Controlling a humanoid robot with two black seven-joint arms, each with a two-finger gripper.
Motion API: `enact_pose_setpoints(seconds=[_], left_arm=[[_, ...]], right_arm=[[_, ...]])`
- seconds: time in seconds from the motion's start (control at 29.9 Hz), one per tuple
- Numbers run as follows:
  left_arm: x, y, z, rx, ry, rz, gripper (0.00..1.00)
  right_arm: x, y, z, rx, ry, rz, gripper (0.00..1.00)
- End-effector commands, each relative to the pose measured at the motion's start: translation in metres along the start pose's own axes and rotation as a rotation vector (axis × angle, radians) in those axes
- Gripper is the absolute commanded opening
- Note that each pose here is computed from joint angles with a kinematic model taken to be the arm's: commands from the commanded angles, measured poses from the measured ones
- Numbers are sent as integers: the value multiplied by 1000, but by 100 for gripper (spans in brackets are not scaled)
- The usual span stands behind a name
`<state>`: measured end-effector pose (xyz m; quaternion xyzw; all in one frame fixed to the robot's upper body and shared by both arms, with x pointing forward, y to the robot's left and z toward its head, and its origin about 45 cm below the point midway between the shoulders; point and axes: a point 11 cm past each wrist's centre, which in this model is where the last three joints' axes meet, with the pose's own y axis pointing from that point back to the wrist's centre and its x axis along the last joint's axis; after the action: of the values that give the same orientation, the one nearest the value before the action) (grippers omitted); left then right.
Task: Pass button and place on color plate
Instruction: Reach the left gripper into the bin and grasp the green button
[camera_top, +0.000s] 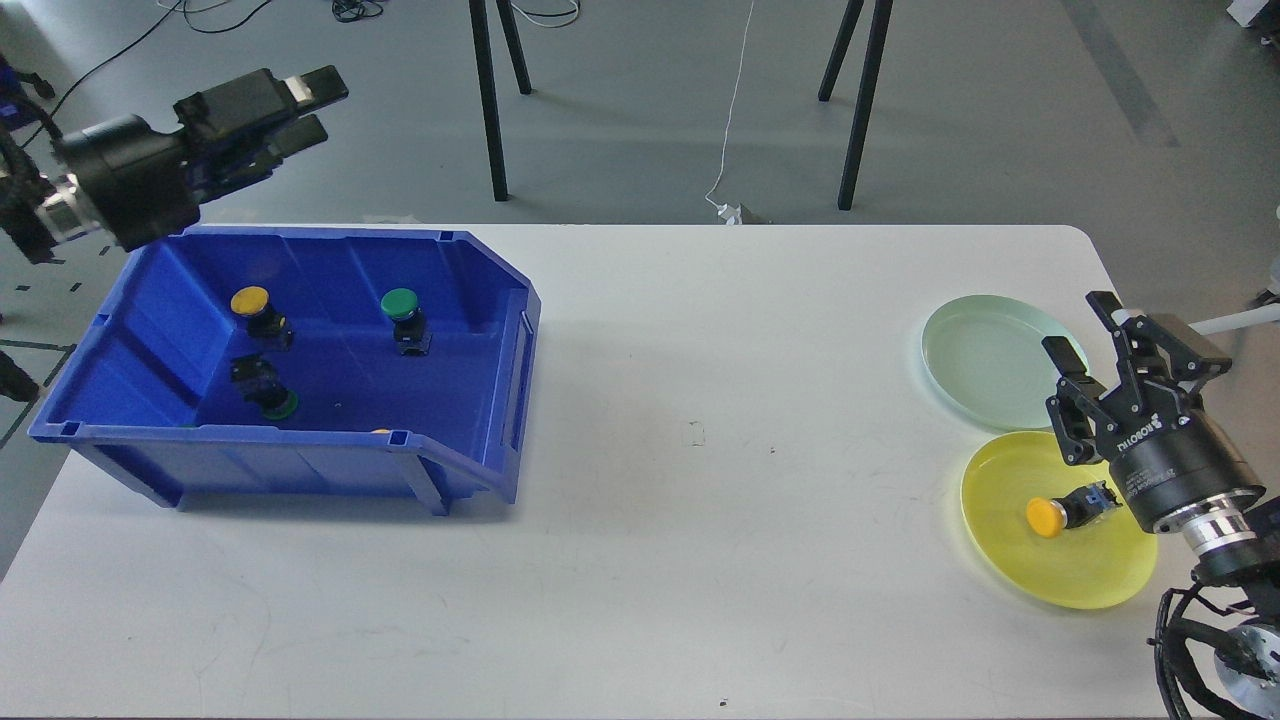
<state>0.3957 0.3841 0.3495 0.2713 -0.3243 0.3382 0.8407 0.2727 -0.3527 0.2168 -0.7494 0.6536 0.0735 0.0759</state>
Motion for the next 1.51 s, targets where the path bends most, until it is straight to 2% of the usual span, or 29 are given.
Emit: enact_pose_setpoints(seconds=[0.0, 0.17, 0.23, 0.54, 1.24, 1.47], left_arm=[[-1, 24, -17, 188, -283, -132, 98], [-31, 23, -43, 357, -619, -379, 97], [-42, 18, -51, 382, -680, -441, 97], [-77, 10, -87, 442, -669, -559, 97], [-110, 15, -132, 537, -575, -655, 96], [-115, 13, -139, 552, -556, -659, 92]], right_arm=[[-10, -20, -15, 78, -33, -16, 56], [-18, -38, -32, 145, -136, -10, 66], [-19, -40, -35, 152, -142, -12, 69], [-17, -40, -34, 149, -142, -4, 72], [-13, -38, -30, 137, -138, 6, 72], [-13, -37, -29, 136, -141, 3, 72]])
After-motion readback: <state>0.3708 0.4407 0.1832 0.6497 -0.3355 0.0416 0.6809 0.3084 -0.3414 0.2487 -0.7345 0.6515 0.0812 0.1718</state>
